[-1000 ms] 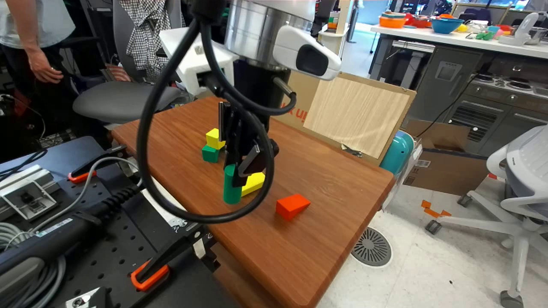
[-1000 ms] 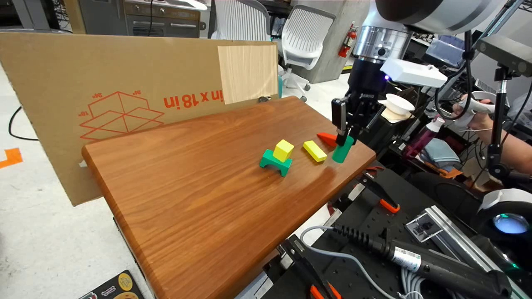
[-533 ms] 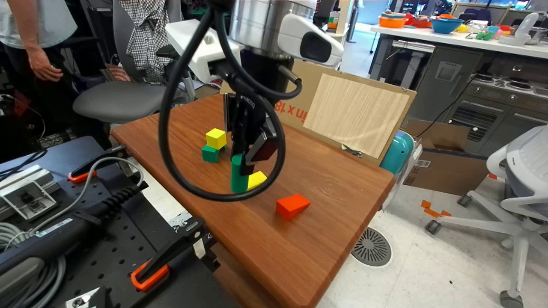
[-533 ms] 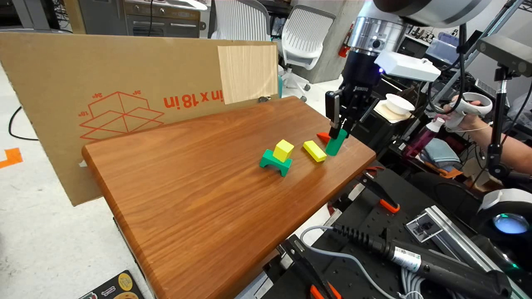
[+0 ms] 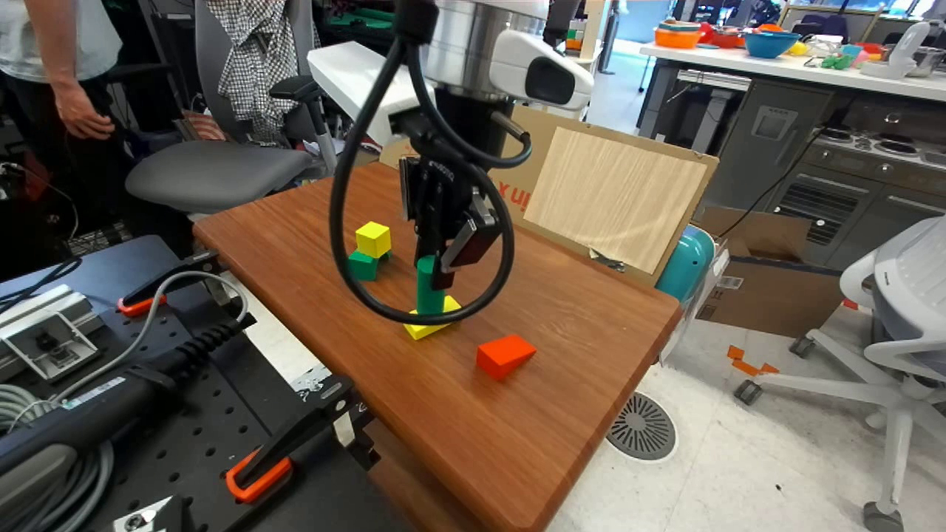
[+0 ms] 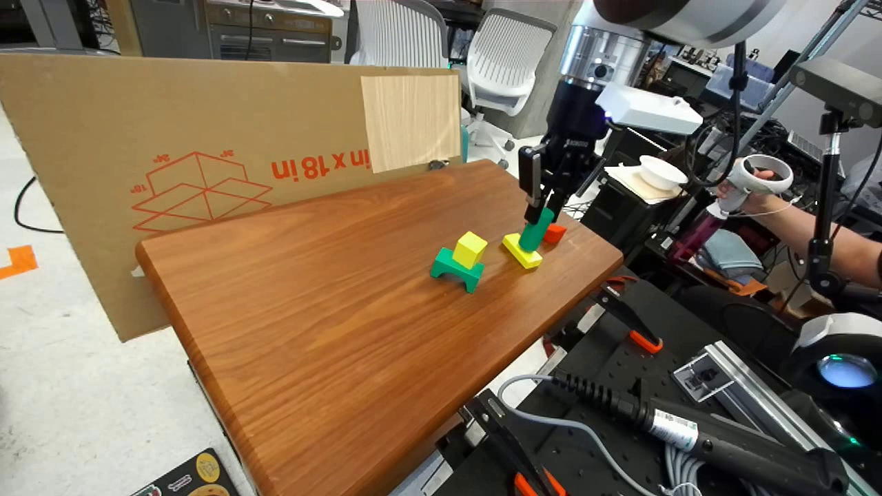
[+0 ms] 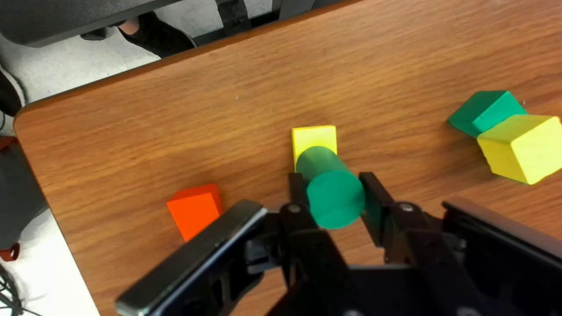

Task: Pick up the green block from the yellow cube and put it on the yellow cuboid.

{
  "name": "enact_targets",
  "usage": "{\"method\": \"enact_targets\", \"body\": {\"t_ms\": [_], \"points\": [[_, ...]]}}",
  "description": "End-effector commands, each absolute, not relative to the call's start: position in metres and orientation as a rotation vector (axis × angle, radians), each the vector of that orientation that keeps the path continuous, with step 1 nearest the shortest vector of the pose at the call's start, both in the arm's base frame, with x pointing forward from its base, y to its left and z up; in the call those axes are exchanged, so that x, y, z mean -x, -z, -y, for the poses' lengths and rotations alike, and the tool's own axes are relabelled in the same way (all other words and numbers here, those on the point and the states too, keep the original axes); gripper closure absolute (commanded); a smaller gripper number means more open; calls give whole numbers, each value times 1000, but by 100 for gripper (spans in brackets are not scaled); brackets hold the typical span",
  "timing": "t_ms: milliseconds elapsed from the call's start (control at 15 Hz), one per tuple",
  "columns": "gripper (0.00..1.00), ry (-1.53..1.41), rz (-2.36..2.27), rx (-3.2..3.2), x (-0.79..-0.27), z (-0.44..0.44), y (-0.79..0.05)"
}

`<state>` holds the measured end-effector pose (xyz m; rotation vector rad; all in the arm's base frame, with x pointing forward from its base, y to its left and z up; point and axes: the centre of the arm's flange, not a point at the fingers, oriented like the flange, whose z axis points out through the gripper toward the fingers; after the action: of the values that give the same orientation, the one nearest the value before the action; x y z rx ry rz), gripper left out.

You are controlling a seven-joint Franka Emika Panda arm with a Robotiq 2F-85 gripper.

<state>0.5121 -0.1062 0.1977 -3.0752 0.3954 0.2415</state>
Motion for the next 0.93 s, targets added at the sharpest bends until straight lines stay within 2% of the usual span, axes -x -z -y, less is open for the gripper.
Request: {"method": "enact_targets", "body": {"t_ms": [0, 133, 200, 333, 533, 667, 867], "points": [[91, -218, -364, 3098, -532, 105, -187], [91, -217, -356, 3097, -536, 103, -184], [41, -215, -351, 3095, -538, 102, -186], [35, -214, -343, 3092, -538, 100, -188], [12, -191, -335, 3085, -530, 97, -201], [1, -160, -328, 3084, -519, 94, -216], [0, -60, -275, 3124, -493, 85, -254]]}}
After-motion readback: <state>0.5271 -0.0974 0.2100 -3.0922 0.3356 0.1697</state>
